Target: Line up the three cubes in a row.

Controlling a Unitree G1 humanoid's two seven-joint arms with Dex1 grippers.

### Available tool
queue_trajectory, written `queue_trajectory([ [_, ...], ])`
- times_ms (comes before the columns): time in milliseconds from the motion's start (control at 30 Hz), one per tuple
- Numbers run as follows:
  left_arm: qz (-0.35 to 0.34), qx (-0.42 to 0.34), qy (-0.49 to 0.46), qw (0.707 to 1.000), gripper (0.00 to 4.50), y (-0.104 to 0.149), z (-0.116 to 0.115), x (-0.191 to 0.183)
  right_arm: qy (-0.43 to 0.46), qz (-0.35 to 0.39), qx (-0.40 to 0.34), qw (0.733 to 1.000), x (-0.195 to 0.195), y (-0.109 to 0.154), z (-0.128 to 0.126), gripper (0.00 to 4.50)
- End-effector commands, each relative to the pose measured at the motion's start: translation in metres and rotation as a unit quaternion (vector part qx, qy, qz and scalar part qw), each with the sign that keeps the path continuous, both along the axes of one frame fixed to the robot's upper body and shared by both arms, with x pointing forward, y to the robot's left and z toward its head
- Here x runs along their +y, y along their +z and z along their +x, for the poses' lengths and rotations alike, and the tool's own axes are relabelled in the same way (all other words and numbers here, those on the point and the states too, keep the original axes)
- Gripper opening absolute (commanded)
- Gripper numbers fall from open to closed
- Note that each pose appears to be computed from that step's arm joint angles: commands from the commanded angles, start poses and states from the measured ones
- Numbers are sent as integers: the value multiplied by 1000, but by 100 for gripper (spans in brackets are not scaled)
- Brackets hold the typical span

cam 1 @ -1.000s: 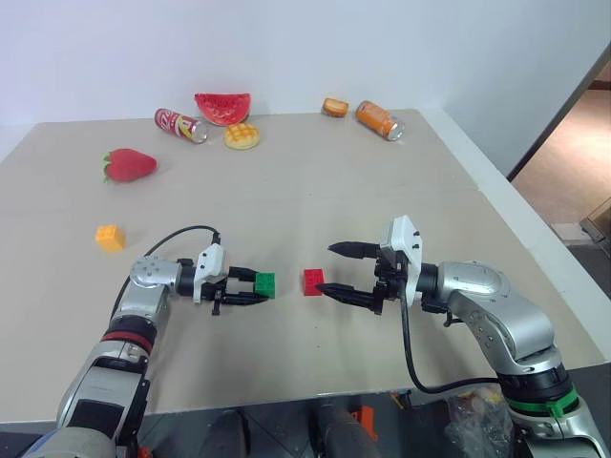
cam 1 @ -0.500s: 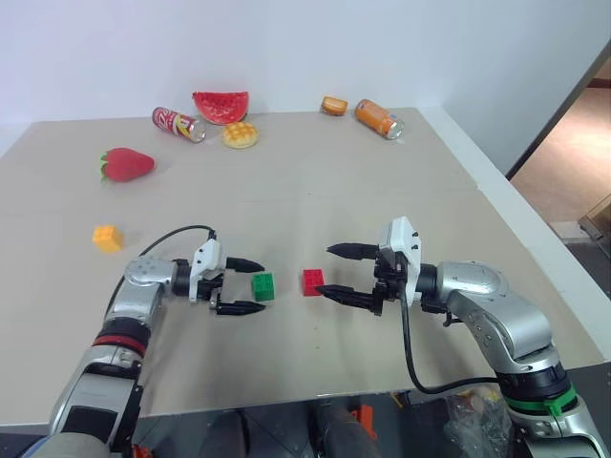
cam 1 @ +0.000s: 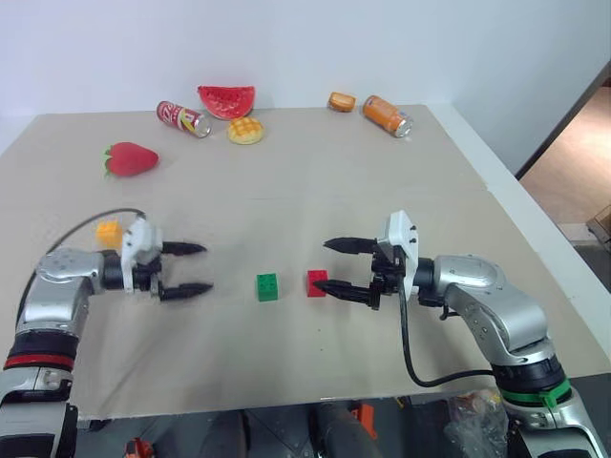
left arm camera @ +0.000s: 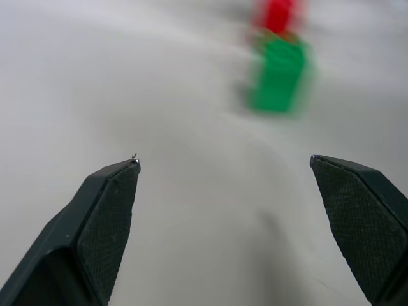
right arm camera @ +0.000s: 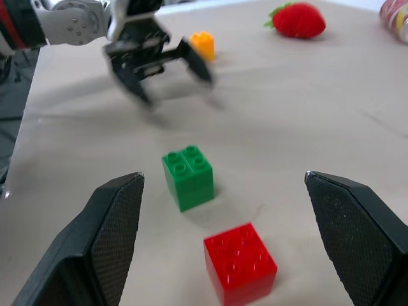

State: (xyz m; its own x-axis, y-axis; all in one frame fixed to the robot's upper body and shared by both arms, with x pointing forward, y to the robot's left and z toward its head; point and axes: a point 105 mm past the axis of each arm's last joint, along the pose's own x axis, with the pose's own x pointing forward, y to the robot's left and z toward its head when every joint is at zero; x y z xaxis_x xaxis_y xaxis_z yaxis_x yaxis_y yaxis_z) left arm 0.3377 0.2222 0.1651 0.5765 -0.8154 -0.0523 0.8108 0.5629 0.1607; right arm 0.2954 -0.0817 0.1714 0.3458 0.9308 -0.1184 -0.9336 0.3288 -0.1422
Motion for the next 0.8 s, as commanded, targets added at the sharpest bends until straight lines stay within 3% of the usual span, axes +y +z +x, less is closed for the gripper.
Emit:
queue_trajectory([
  [33, -118, -58, 139, 982, 442, 42, 4, 19, -5, 26, -22, 999, 6, 14, 5, 420],
  [167, -180, -53, 240, 952, 442, 41, -6, 31, 11, 21, -19, 1000, 10, 11, 4, 420],
  [333, -203, -12, 401, 893, 442, 7, -17, 37, 25, 25, -14, 999, 17, 10, 5, 420],
  [500, -213, -16, 570, 793, 442, -6, -35, 68, 34, 29, -8, 999, 23, 5, 3, 420],
  [800, -169, 48, 636, 751, 442, -38, -30, 84, 38, 35, -7, 999, 27, 4, 2, 420],
])
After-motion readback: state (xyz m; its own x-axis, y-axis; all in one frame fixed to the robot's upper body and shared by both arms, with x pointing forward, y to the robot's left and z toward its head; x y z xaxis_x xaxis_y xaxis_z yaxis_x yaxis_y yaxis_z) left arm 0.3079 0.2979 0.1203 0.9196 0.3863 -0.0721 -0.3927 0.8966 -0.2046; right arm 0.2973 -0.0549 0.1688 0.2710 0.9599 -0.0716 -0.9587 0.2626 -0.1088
